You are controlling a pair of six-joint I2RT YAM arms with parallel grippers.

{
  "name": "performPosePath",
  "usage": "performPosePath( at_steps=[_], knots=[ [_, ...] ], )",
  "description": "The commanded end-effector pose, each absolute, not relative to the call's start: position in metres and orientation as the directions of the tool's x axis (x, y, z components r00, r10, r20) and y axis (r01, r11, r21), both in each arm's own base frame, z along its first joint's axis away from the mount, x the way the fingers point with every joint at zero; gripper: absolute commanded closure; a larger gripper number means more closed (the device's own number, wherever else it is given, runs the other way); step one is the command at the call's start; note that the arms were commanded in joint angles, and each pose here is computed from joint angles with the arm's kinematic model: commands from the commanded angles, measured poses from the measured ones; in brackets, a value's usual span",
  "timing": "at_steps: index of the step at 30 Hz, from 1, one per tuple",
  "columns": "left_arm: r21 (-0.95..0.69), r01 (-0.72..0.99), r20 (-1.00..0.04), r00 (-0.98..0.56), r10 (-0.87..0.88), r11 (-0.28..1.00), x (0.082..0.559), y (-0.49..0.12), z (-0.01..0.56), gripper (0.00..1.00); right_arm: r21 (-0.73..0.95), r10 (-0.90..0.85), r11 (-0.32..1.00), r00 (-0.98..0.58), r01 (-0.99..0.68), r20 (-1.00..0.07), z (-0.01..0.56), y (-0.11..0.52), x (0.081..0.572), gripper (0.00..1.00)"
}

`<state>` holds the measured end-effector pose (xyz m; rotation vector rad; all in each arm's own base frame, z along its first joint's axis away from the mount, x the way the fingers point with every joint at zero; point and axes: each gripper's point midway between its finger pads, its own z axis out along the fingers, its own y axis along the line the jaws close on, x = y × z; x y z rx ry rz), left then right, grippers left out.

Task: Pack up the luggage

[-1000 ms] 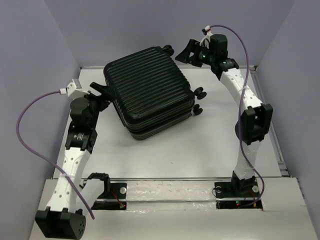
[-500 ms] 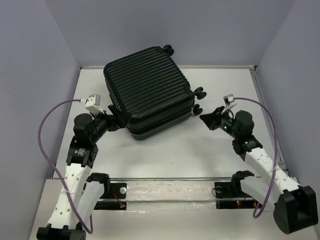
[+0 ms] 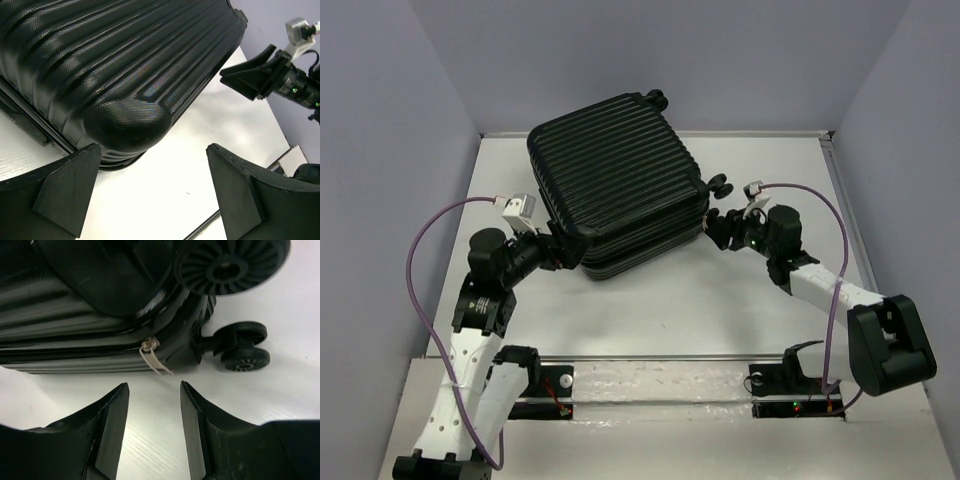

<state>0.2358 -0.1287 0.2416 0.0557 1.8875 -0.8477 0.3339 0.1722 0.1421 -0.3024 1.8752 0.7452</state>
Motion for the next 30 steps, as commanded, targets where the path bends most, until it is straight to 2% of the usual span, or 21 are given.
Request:
performPosePath(
  at_steps=[1,12,18,22,23,26,30],
  knots=[
    [-0.483,0.468,-0.855,-0.435,-0.283,0.74,0.232,-0.135,0.257,0.01,0.251,0.092,0.732,-0.274,-0.634,-0.957,0.18,0.189,0.361,0.48],
    [-0.486,0.461,-0.843,-0.472,-0.258,0.743,0.239,-0.142,0.247,0.01,0.246,0.024,0.704,-0.324,-0.666,-0.946,0.161,0.204,0.373,0.46],
    [-0.484,0.429,-0.833,-0.492,-0.252,0.763,0.245,-0.141,0.24,0.01,0.271,0.017,0.695,-0.362,-0.666,-0.932,0.152,0.207,0.373,0.53],
    [-0.488,0.425,-0.828,-0.502,-0.249,0.762,0.248,-0.142,0.235,0.01,0.28,0.014,0.698,-0.379,-0.659,-0.925,0.145,0.207,0.375,0.63],
    [-0.484,0.427,-0.832,-0.496,-0.25,0.764,0.249,-0.142,0.237,0.01,0.283,0.017,0.703,-0.383,-0.653,-0.924,0.144,0.206,0.376,0.63],
    [-0.479,0.42,-0.836,-0.487,-0.254,0.771,0.251,-0.14,0.24,0.01,0.279,0.024,0.716,-0.377,-0.64,-0.926,0.145,0.202,0.37,0.49],
    [-0.479,0.405,-0.835,-0.485,-0.261,0.779,0.254,-0.138,0.238,0.01,0.275,0.036,0.718,-0.361,-0.639,-0.932,0.152,0.201,0.369,0.48]
  ],
)
